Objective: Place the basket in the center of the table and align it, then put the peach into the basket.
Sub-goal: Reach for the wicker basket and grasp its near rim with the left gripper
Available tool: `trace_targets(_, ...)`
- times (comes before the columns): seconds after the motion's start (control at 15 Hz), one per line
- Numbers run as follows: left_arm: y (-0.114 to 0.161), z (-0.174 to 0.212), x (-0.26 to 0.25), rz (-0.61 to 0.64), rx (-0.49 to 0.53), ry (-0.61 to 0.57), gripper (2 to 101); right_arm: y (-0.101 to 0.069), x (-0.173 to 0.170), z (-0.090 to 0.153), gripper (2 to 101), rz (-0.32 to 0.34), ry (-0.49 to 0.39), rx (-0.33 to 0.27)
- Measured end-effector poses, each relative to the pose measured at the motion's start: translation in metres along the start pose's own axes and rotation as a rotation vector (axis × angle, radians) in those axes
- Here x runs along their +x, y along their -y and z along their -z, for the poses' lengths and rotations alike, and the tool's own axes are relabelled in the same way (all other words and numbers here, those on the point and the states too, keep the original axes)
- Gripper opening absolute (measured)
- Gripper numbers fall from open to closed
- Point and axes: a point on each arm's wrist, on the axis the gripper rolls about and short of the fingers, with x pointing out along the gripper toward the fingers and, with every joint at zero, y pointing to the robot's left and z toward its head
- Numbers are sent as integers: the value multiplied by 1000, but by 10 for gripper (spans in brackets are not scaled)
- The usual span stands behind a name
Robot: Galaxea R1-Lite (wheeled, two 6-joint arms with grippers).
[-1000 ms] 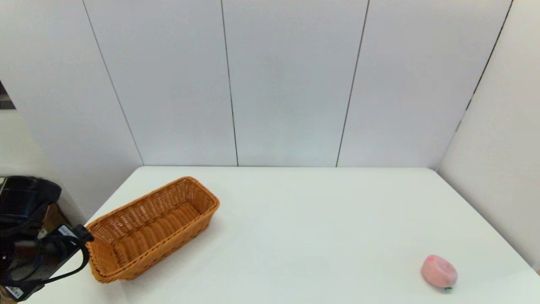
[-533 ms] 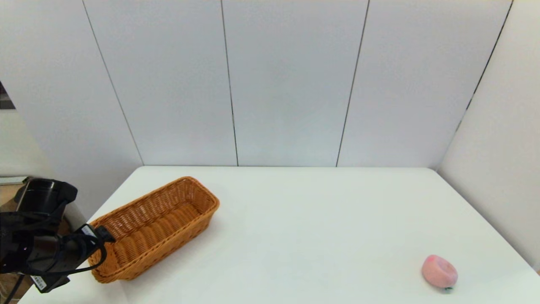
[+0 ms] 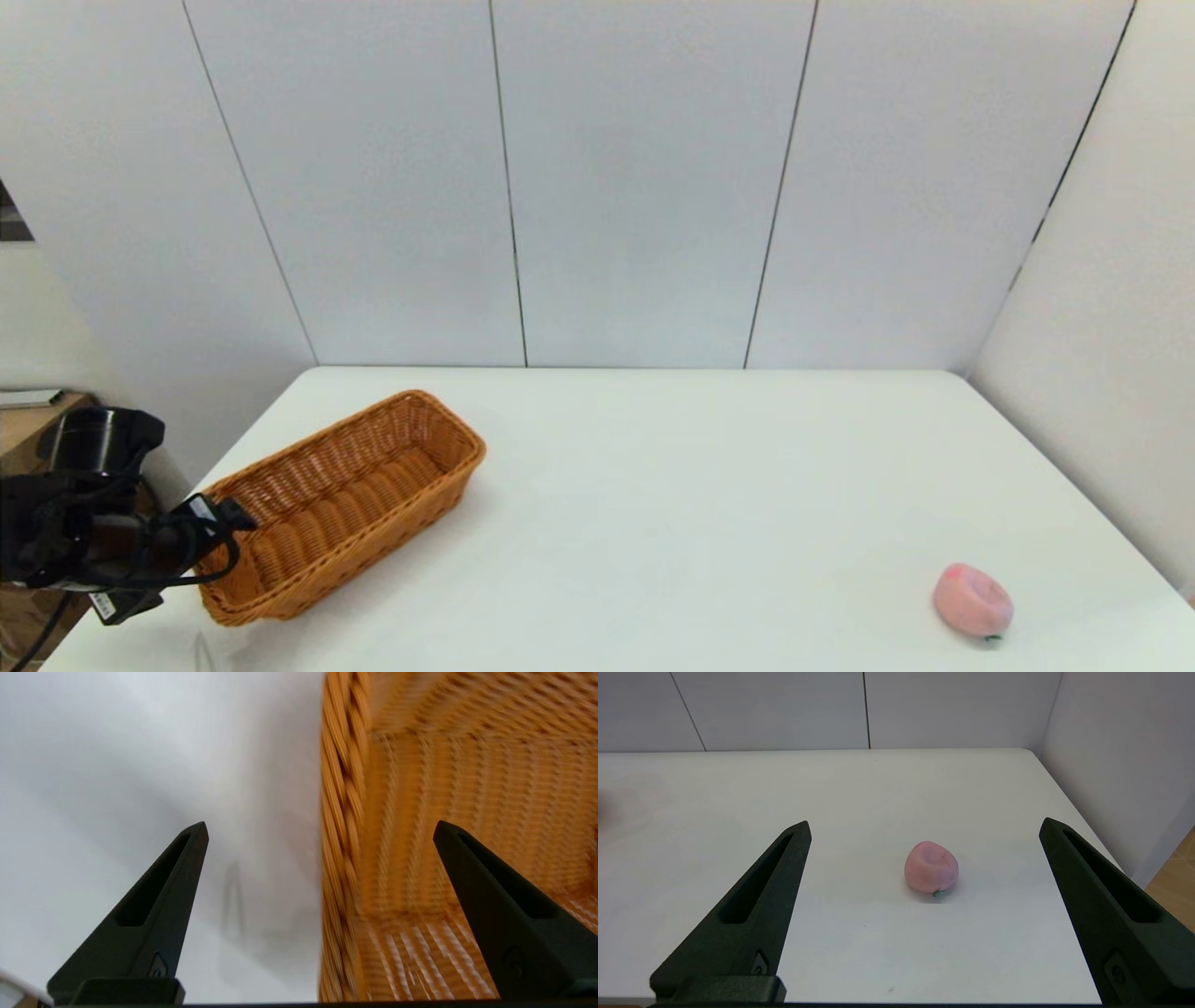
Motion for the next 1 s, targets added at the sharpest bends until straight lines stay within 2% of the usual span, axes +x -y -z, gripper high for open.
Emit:
trace_targets(0.47,7,-11,43,53,-11,-34,963,0,0,0,971,-1,0,0)
trace_targets(0.67,9,-13,45,55,-17,-36,671,0,0,0,971,0,0,0)
trace_targets(0.93,10,-13,46,58,-12,-34,423,0,0,0,971,-1,0,0)
trace_targets(1.0,10,-13,45,60,-12,-33,248,0,0,0,971,0,0,0)
